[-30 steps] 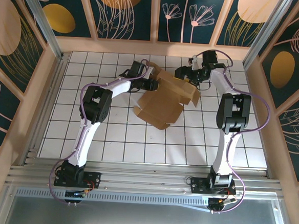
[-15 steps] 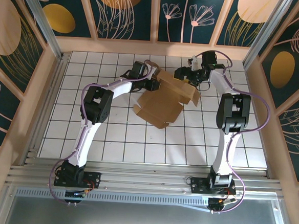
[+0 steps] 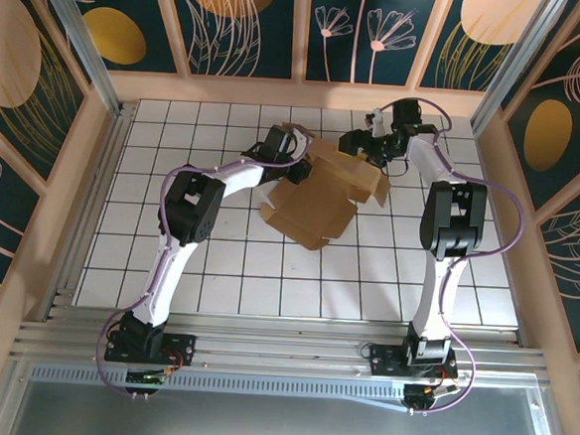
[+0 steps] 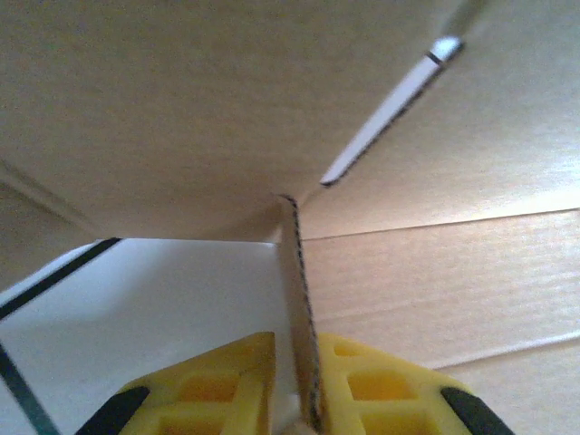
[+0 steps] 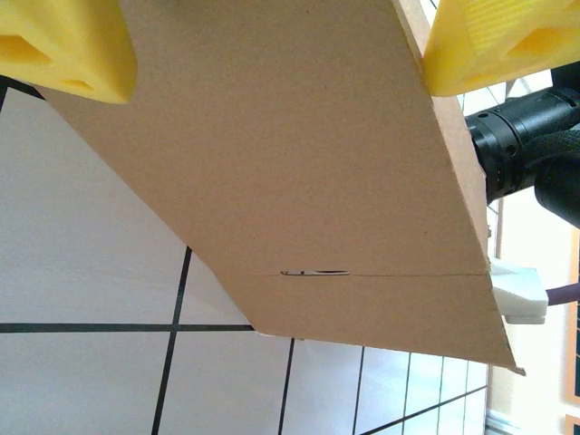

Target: Fold the paper box

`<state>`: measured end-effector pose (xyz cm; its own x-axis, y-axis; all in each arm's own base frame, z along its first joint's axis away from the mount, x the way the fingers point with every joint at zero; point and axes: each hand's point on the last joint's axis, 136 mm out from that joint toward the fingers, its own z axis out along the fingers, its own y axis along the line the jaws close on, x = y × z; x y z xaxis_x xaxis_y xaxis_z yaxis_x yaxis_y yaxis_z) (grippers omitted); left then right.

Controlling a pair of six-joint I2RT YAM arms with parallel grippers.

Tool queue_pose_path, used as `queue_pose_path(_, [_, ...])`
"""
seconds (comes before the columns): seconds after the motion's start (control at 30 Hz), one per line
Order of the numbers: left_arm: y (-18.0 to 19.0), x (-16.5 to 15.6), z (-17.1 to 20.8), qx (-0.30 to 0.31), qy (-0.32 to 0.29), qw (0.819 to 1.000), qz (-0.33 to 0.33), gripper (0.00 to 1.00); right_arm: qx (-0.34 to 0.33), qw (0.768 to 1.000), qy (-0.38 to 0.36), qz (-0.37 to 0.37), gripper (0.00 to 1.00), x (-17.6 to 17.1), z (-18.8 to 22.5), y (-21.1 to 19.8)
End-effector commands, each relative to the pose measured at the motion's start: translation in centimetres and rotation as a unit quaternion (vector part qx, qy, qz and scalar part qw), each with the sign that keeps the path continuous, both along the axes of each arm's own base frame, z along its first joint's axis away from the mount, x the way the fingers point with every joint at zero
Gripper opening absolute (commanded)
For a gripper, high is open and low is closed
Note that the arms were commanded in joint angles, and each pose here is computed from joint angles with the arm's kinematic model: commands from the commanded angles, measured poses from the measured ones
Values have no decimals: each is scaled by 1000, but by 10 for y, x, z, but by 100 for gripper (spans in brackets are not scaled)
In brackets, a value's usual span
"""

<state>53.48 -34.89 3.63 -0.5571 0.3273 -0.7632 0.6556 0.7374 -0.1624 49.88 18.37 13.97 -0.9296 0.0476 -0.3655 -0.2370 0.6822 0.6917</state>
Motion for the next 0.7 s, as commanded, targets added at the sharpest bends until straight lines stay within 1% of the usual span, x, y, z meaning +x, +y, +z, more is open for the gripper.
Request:
queue_pose_path(0.0, [-32,-12,30,23,-73,996,-54,18,-22,1000,11,-2,83,-9,-9,-2])
queue_pose_path(0.2, [-33,-15,20,31,-68,995,-59,24,-22,1000,12,-3,83,-12,-10,-2])
queue_pose_path(0.3, [-33,-16,25,25,-72,995,-57,28,-23,1000,11,-4,83,-12,-10,-3])
queue_pose_path(0.37, [-33,-17,38,14,-78,995,-52,32,-24,1000,9,-4,83,-12,-9,-3])
queue_pose_path(0.43, [-30,-18,52,4,-88,995,-41,44,-25,1000,8,-5,83,-11,-8,-4])
queue_pose_path(0.5, [-27,-17,66,-3,-98,995,-31,50,-26,1000,8,-6,80,-11,-9,-5])
queue_pose_path(0.53, [-25,-17,73,-5,-101,995,-25,53,-23,1000,10,-5,75,-12,-10,-4])
queue_pose_path(0.6, [-20,-17,84,-7,-106,994,-10,54,-23,1000,14,-6,70,-12,-11,-6])
queue_pose_path(0.67, [-13,-20,95,-9,-110,994,5,55,-26,999,17,-9,70,-12,-13,-8])
